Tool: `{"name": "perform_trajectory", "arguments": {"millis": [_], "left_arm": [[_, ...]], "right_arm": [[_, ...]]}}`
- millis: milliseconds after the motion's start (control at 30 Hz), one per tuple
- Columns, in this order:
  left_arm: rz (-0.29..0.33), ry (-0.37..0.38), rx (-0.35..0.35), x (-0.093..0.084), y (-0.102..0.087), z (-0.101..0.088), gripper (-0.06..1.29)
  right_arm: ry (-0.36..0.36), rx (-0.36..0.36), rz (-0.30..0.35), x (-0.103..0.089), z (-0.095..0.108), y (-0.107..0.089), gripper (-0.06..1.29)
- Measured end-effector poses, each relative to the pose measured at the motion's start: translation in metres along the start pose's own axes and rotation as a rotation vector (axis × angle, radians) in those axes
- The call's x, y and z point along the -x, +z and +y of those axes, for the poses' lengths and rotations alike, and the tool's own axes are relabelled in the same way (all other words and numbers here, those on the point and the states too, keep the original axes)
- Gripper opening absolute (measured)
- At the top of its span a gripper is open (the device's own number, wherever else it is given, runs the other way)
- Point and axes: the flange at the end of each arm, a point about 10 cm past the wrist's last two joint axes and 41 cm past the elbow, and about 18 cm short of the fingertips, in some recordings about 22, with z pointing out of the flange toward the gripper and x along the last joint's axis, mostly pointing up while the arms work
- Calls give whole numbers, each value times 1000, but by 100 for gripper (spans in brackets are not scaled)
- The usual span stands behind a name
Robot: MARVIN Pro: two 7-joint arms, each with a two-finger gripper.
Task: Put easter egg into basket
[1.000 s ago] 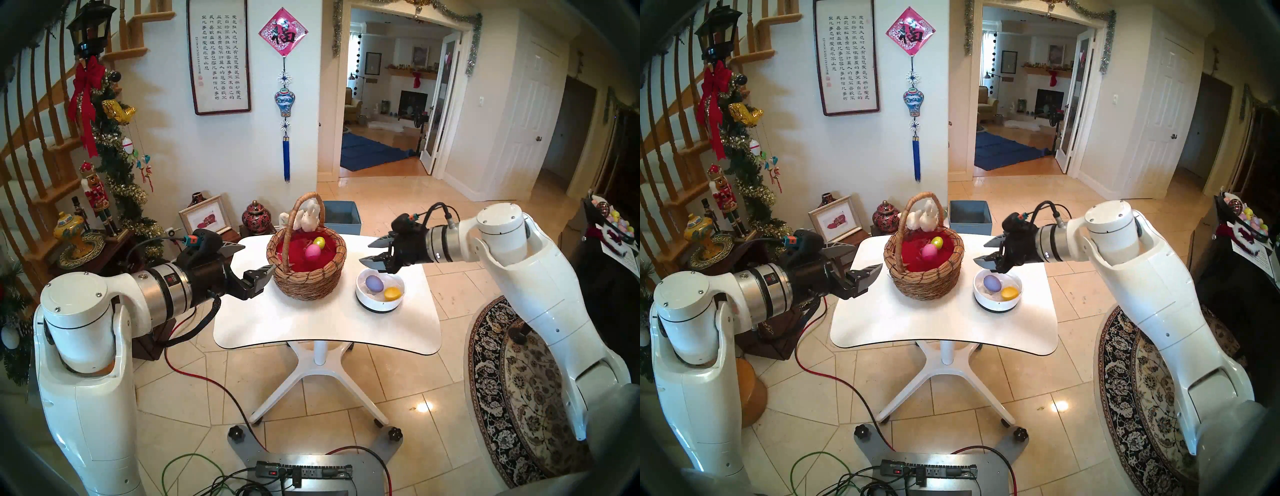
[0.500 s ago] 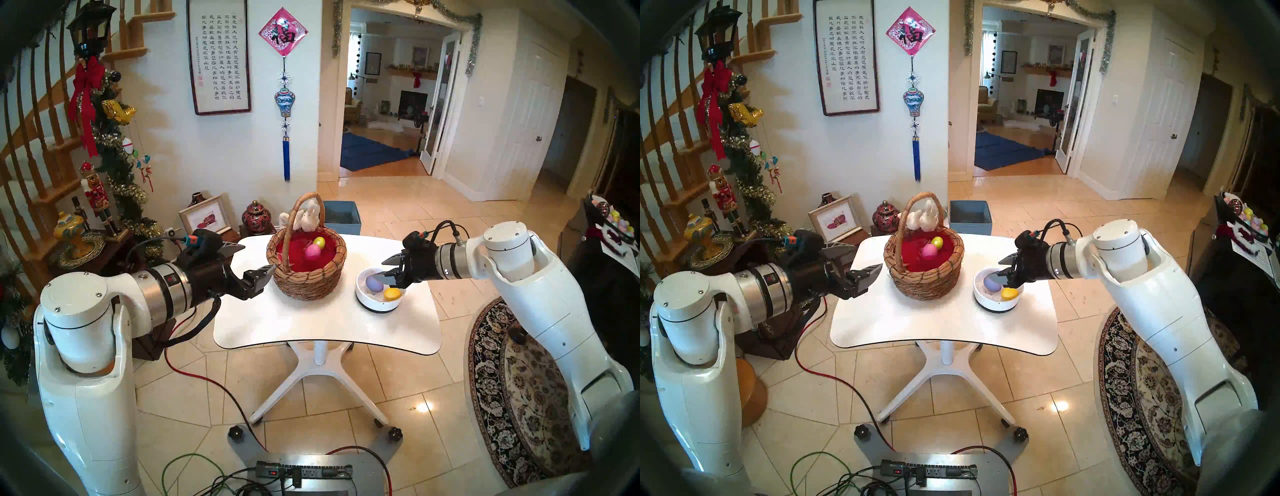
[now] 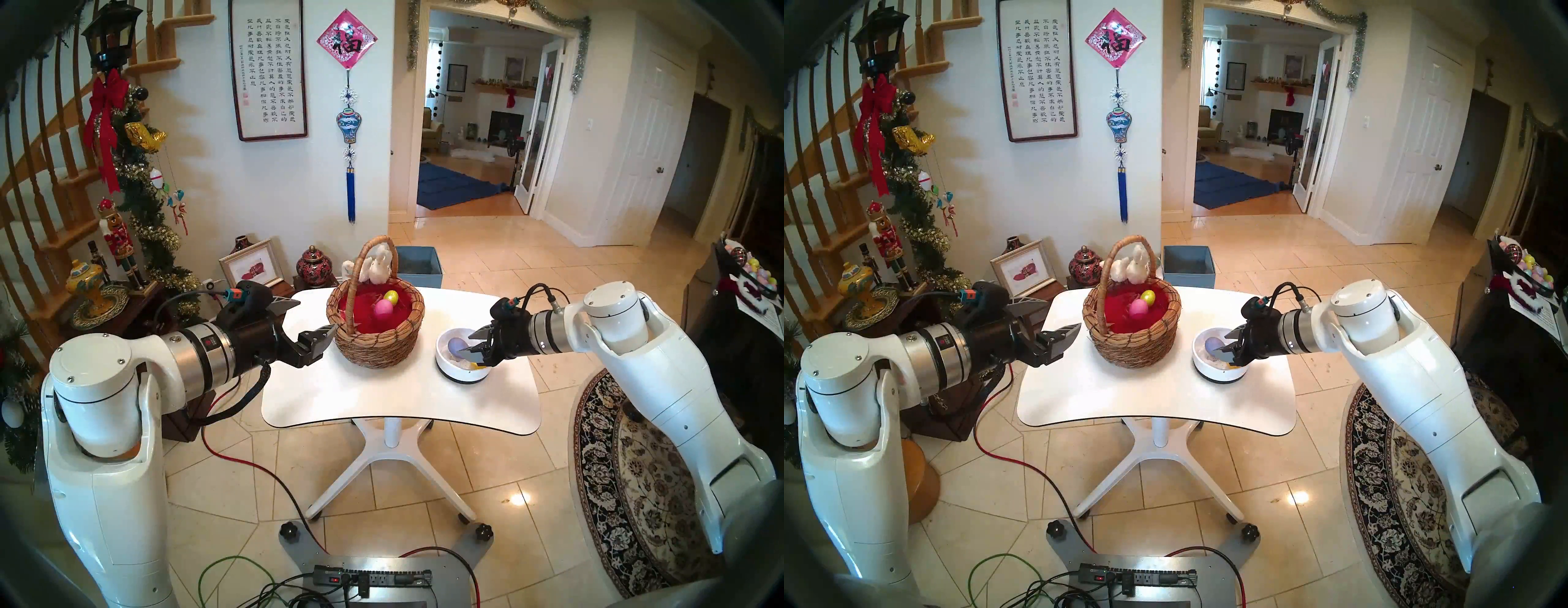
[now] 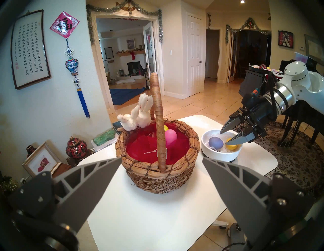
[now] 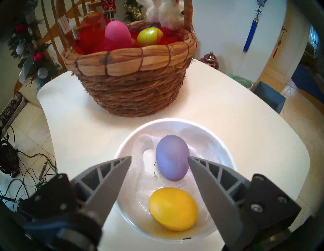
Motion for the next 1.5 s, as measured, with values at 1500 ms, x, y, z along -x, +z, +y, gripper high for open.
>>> {"name": "perform_trajectory", "arguments": {"millis": [1500], "left_arm": [[0,0,0,0,0,0,126]], "right_arm": [[-17,16,-8,1,2,21,111]]}}
